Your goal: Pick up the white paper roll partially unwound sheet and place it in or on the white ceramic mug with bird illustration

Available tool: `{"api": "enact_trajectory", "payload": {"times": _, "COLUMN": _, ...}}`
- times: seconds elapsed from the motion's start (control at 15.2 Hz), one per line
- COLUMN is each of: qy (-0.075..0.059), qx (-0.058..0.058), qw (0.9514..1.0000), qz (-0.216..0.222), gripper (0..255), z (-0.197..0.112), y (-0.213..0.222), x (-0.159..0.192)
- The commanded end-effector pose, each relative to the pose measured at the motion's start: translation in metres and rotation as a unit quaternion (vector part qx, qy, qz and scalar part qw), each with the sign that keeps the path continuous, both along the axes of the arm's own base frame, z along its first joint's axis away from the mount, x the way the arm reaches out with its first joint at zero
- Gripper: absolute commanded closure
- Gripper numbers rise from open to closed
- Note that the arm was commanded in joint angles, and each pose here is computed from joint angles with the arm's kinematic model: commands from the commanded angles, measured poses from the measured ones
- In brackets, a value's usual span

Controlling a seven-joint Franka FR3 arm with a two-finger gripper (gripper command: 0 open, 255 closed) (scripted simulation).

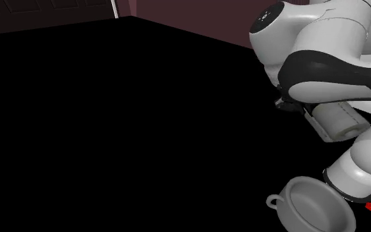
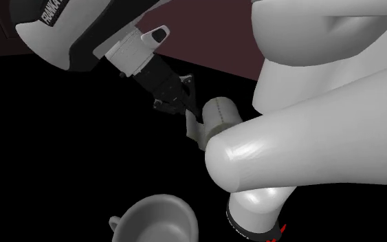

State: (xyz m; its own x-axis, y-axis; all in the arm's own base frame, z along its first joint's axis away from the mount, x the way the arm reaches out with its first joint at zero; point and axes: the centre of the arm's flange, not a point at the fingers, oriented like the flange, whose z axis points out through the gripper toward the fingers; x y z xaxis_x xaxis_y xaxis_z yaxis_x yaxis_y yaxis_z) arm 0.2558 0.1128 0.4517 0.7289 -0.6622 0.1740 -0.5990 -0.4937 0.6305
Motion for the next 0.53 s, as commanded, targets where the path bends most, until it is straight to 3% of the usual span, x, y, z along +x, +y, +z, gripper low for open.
{"api": "enact_trajectory", "payload": {"times": 0.0, "qy": 0.003, "qx": -0.001, "qw": 1.0000, "qz": -0.002, "gripper": 255, "z": -0.002, "y": 0.027, "x": -0.011}}
{"api": "enact_trajectory", "payload": {"times": 0.46, "qy": 0.003, "qx": -0.001, "qw": 1.0000, "qz": -0.002, "gripper": 255, "z": -0.004, "y": 0.116, "x": -0.038}}
